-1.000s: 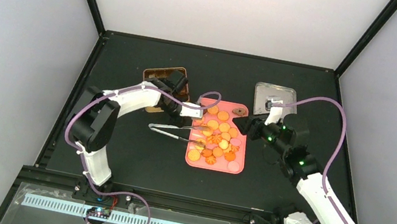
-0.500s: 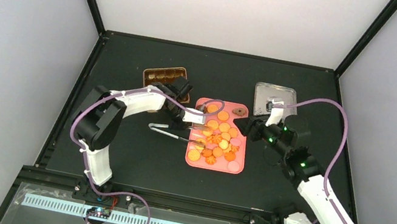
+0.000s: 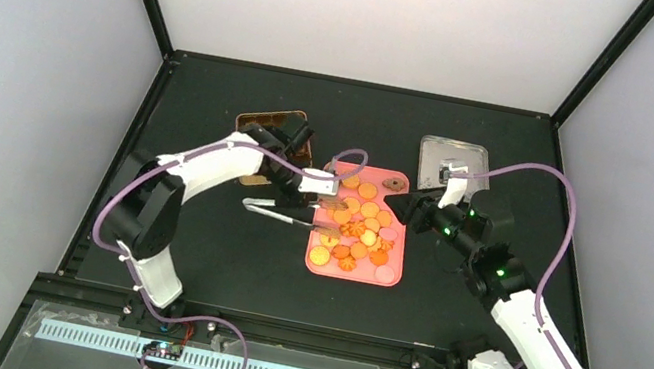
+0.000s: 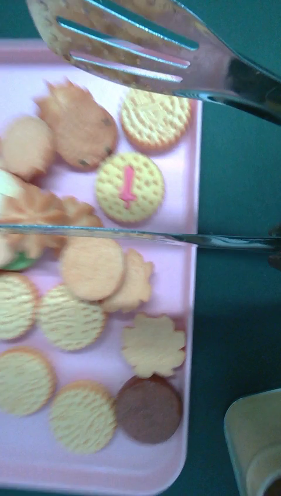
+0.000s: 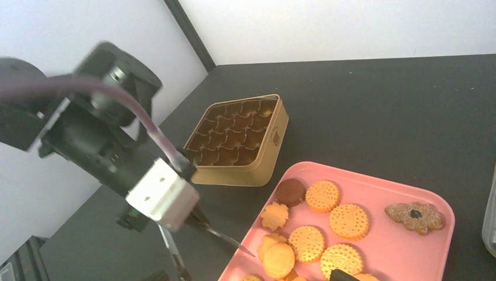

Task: Pack the cookies
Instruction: Pick up the clamp from the plate, then pass from the left arm to the right

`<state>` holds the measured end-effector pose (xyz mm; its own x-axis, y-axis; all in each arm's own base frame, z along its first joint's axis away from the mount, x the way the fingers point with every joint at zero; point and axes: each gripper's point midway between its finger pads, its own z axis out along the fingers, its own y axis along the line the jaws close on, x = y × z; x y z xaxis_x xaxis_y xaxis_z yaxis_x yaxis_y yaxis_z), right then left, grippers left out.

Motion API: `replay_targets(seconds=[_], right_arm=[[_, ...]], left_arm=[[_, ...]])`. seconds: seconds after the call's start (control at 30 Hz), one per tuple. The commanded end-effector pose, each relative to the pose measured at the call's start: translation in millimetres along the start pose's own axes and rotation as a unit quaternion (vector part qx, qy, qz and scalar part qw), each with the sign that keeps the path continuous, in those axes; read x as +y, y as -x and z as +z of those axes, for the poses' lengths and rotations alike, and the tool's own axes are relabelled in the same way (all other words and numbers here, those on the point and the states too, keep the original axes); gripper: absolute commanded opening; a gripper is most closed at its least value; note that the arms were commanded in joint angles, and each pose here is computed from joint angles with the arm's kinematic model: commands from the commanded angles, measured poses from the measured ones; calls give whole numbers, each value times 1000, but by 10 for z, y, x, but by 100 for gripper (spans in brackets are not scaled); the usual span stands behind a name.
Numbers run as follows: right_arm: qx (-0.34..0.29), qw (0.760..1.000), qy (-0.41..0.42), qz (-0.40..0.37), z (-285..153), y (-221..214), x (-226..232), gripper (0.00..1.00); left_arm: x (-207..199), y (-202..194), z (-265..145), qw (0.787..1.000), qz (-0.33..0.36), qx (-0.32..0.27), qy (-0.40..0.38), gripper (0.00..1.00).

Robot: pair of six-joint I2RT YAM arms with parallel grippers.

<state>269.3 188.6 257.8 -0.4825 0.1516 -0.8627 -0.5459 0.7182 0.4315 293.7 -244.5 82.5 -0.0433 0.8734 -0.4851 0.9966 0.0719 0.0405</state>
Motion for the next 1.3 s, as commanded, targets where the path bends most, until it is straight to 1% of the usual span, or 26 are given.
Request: replay_targets(seconds=[0.0,0.07,0.13,0.23,0.3,0.37,0.47,0.5,0.57,0.6,0.77,0.87,1.07,1.27], right_arm=[[-25,999,30,-8,-66,207,184,72],[-34,999,36,-10,-87,267,225,72],[-43,998,47,-8,-103,319,274,72],[-56,995,79,-3,-124,389,395,72],[-64,992,113,-3,-149,443,519,72],[-75,986,151,-7,-187,517,661,72],[-86,973,212,-13,-243,625,916,71],[-91,970,226,-17,-257,668,1000,71],[-95,962,254,-22,-276,741,1166,70],[-97,958,269,-23,-292,771,1249,69],[-112,940,323,-28,-357,909,1576,66],[-110,933,342,-30,-320,957,1742,62],[-92,929,358,-25,-104,936,1933,55],[-86,928,363,-17,49,941,2055,47]], left_arm=[[-162,644,-733,994,-31,-99,-40,2],[-210,979,-1179,982,-60,-170,-63,1],[-238,1310,-1664,963,-85,-244,-82,2],[-261,1713,-2321,925,-118,-344,-110,1],[-275,1892,-2671,897,-141,-399,-130,1],[-304,2008,-2980,867,-161,-448,-145,1],[-308,2108,-3201,821,-203,-495,-201,2],[-318,2149,-3292,810,-199,-512,-208,2],[-330,2161,-3364,791,-218,-527,-221,2],[-339,2166,-3395,786,-220,-534,-221,2],[-353,2155,-3428,778,-236,-539,-220,2],[-368,2142,-3438,769,-246,-546,-225,2],[-419,2156,-3455,756,-253,-555,-236,2],[-494,2166,-3468,752,-252,-556,-249,2]])
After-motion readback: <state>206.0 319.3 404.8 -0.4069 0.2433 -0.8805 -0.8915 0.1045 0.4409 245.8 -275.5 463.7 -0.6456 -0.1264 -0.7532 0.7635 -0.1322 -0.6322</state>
